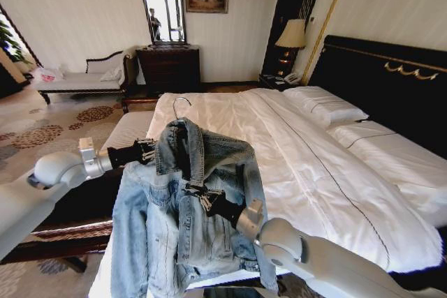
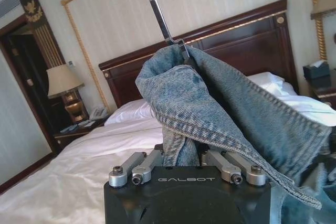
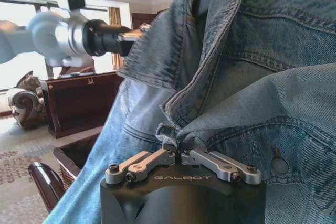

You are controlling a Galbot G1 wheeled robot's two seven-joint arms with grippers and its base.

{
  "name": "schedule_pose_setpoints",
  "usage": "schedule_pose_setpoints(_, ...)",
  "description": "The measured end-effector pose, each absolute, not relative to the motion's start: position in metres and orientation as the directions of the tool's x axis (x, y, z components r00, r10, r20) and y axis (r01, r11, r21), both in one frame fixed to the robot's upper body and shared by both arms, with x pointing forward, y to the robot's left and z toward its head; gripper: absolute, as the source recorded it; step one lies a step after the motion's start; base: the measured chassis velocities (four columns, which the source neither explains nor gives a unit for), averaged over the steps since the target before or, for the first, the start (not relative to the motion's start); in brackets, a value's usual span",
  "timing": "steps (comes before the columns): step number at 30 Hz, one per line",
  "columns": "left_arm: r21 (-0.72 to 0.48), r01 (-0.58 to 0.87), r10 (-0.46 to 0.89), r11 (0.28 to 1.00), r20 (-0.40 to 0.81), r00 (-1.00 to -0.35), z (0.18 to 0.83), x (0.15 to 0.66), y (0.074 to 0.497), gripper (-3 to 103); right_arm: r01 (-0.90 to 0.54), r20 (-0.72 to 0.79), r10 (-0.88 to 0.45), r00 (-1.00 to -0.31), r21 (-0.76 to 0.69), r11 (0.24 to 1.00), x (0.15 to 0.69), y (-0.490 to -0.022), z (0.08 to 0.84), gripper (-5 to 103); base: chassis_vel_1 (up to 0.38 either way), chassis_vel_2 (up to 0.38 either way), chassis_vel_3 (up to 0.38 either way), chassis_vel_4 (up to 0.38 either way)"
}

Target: Pick up the clothes from the bed and hang them on the clothes hanger.

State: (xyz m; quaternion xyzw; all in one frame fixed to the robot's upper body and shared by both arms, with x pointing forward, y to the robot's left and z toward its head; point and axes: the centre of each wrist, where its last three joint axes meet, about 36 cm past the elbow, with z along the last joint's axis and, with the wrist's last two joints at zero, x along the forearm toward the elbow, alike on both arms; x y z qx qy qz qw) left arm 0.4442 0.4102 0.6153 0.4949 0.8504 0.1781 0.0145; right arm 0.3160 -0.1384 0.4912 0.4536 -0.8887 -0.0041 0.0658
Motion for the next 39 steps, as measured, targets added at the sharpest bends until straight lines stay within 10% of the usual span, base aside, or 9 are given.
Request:
schedule_pose_setpoints(25, 0.377, 0.824, 0.842, 0.422, 0.173, -0.511, 0.616, 0.438, 0.418, 21, -0.725, 0.048, -0.724, -0.688, -0.073, 0.685, 0.308, -0.160, 0.499, 92, 0.000, 0.000, 0.000, 0.000)
schedule_pose_setpoints(39, 0.382, 0.817, 0.837, 0.433, 0.167, -0.521, 0.616, 0.441, 0.423, 21, -0.713, 0.009, -0.717, -0.697, -0.122, 0.691, 0.288, -0.171, 0.519, 100, 0.000, 0.000, 0.000, 0.000)
